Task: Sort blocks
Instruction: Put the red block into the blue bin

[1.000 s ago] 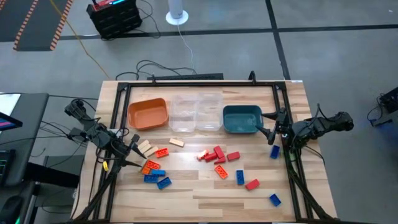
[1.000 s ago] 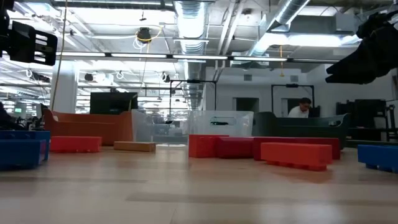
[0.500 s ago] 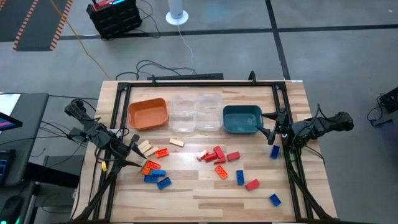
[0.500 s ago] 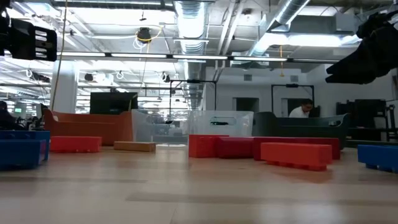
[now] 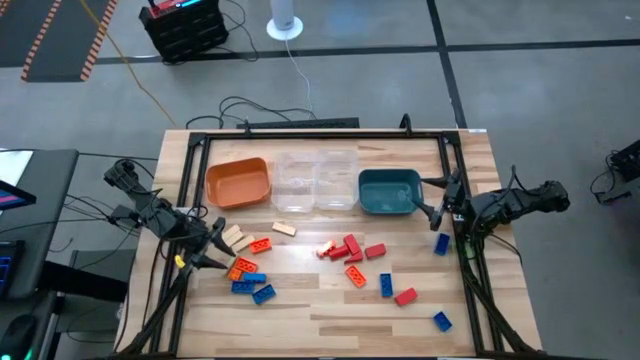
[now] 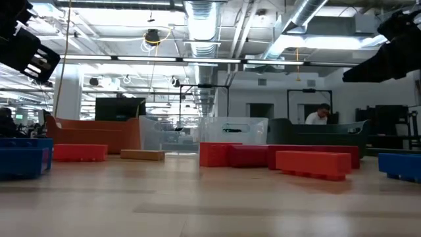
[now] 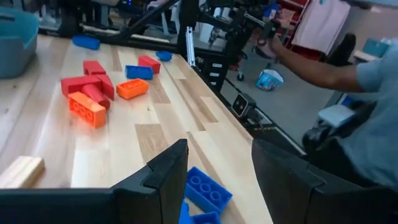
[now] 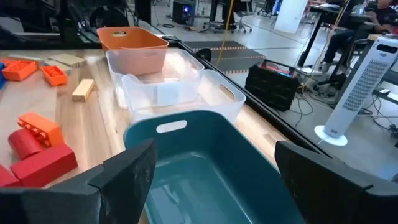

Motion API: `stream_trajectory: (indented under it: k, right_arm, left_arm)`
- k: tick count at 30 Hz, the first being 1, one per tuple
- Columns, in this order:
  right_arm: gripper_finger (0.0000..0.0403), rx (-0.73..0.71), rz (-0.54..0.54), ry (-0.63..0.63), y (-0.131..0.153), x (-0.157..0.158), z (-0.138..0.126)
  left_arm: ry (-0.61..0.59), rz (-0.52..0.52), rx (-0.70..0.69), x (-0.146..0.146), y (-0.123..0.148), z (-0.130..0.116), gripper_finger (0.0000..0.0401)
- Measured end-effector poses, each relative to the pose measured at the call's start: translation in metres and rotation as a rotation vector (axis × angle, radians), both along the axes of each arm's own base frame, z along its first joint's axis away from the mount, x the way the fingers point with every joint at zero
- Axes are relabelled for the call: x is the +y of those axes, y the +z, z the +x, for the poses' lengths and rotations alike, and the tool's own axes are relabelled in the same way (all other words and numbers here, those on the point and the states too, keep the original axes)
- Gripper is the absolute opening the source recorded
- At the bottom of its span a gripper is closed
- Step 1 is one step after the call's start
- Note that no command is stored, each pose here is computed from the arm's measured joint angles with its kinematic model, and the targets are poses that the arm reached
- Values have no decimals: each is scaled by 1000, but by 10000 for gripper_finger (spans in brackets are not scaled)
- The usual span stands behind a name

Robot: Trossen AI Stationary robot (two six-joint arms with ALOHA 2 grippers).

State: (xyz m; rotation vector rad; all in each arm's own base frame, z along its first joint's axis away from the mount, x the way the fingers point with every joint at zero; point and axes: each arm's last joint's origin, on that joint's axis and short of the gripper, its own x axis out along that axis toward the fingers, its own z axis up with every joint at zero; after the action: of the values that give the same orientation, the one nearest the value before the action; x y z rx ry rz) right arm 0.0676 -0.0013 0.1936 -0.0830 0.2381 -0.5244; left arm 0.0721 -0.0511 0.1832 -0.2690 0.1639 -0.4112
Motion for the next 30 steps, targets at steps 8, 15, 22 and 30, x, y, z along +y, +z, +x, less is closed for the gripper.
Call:
stream_trajectory:
  k: [8,15,22,30]
  right_arm:
    - [372,-36,14,-29,3,-2,1]
    - [372,-513,516,-101,22,-2,4]
    - [372,-728,622,-107,37,-5,3]
    - [372,-747,488,-42,49,-6,4]
  left_arm:
    - [15,-122,59,0,0,0,174]
    - [132,-236,92,3,0,1,174]
    - [178,-153,50,5,1,1,173]
    - [168,-79,8,4,3,1,174]
